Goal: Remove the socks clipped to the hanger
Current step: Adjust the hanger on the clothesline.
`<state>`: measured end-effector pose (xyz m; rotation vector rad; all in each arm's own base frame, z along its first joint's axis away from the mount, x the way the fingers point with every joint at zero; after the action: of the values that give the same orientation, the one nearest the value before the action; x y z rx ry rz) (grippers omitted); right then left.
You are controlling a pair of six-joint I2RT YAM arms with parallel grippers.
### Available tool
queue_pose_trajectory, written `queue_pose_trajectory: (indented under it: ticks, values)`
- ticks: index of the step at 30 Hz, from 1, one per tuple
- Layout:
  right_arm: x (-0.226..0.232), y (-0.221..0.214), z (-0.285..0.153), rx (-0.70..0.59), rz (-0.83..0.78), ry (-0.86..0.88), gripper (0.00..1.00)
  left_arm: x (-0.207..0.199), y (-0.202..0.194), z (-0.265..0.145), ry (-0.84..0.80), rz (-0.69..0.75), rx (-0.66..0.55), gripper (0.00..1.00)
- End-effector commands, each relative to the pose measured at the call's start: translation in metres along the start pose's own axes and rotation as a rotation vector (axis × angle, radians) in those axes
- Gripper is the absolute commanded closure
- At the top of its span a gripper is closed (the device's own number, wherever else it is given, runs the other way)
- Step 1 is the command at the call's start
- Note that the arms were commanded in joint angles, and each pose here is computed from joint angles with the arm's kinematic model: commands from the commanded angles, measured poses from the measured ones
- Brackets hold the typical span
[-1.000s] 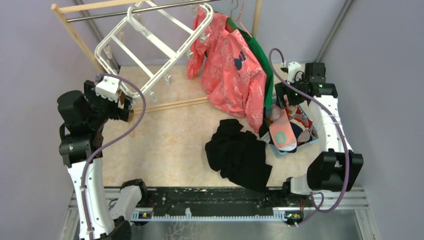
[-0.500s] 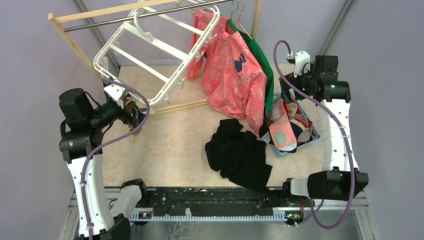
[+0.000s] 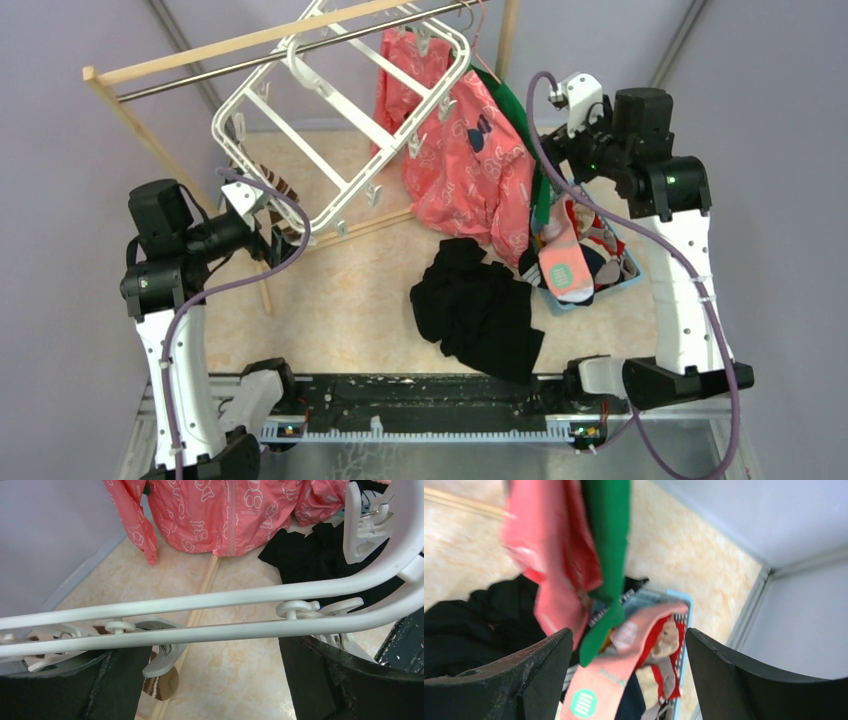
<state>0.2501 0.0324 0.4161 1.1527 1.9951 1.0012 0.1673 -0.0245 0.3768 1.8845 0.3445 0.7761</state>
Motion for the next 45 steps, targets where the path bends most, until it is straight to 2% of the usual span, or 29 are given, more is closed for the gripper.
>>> queue_pose_trajectory:
  ticks: [1, 6, 14, 20, 31, 40, 45]
  values:
    - [0.025, 0.04, -0.027, -0.166, -0.056, 0.054, 0.17, 0.003, 0.012, 0.0, 0.009, 0.003, -0.036, 0.01]
    - [0.067, 0.06, -0.02, -0.231, -0.129, 0.222, 0.2, 0.014, 0.014, 0.0, 0.096, -0.013, -0.021, 0.01]
    - [0.137, 0.1, 0.0, -0.397, -0.171, 0.588, 0.25, 0.025, 0.017, -0.003, 0.209, 0.008, -0.005, 0.01]
    - [0.178, 0.112, 0.031, -0.44, -0.152, 0.714, 0.27, 0.038, 0.027, -0.018, 0.391, 0.005, 0.056, 0.01]
    - [0.2, 0.115, 0.059, -0.453, -0.051, 0.741, 0.32, 0.02, 0.009, -0.022, 0.284, 0.064, 0.168, 0.01]
    - [0.184, 0.125, 0.067, -0.479, -0.002, 0.519, 0.37, 0.011, 0.007, -0.034, 0.29, 0.093, 0.246, 0.01]
    - [0.178, 0.137, 0.072, -0.482, -0.003, 0.452, 0.44, 0.015, 0.009, -0.044, 0.393, 0.087, 0.302, 0.03]
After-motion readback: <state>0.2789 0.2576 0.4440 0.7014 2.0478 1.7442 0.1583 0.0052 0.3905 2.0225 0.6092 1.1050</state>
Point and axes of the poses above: each gripper's point midway between its finger pads, its own z axis out along the fingers, its own x axis along the line the jaws close on, y = z × x, the point moved 9 cm from there along -z, back along the fingers, and after that the axes turned 8 degrees about z, right-handed, at the moved point
